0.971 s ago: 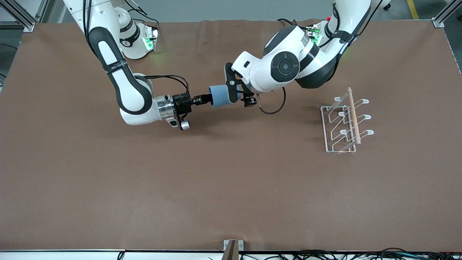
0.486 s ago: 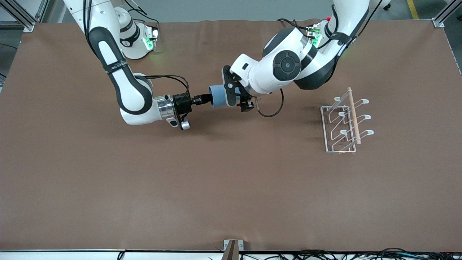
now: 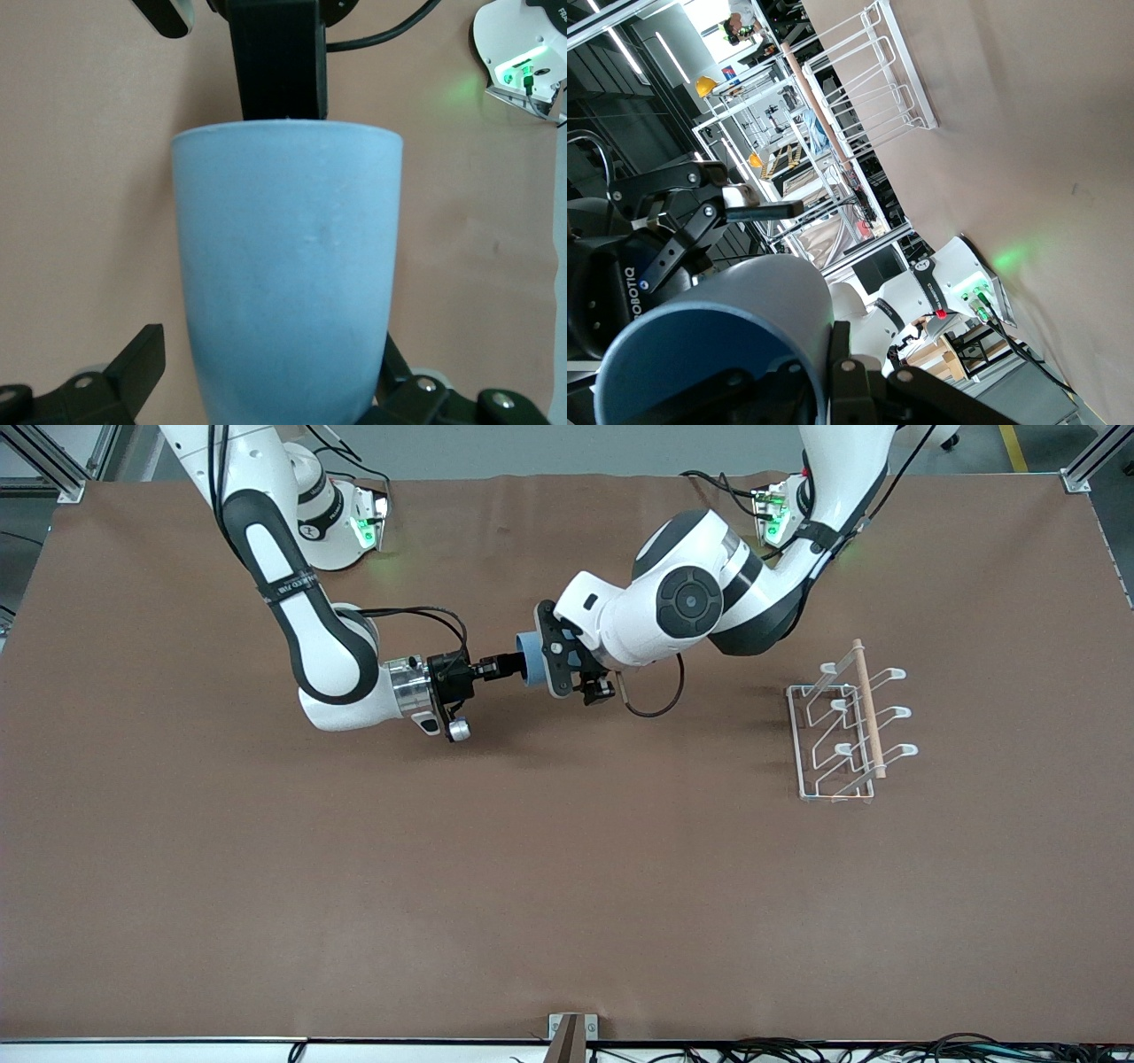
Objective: Hang cup on cup holder
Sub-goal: 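Close the left gripper on the cup base beside the right gripper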
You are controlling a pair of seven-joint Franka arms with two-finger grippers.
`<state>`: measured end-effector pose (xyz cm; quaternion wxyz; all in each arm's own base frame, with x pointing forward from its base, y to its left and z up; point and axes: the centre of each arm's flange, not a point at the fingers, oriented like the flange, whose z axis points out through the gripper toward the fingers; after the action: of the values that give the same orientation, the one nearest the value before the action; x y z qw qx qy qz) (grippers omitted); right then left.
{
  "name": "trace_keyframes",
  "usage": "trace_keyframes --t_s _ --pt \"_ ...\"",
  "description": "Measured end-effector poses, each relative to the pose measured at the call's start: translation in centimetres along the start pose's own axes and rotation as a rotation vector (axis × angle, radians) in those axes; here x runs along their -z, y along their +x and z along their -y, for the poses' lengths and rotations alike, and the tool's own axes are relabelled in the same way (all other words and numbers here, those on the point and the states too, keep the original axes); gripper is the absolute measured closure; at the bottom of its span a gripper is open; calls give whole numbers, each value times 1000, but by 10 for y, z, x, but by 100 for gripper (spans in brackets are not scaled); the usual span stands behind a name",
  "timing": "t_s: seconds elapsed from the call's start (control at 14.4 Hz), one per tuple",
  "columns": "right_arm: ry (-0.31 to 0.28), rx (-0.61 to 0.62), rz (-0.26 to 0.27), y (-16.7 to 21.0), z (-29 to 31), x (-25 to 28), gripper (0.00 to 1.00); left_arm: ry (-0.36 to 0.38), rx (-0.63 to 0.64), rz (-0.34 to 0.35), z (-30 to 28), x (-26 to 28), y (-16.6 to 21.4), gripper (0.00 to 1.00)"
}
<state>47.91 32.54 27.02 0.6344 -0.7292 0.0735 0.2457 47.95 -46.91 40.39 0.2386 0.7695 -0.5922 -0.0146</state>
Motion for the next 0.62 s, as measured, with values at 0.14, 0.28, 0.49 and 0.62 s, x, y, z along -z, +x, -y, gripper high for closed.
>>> trace_keyframes --t_s 0.14,0.28,0.49,0.62 --pt "1 0 3 0 0 -1 96 -5 1 -17 -2 -4 4 0" --pt "1 0 3 0 0 -1 96 0 -2 -29 -4 -6 8 0" --pt "1 0 4 -1 0 -1 96 2 -5 -34 -5 -4 9 0" --pt "1 1 2 0 0 0 96 5 -9 -39 -5 -2 11 4"
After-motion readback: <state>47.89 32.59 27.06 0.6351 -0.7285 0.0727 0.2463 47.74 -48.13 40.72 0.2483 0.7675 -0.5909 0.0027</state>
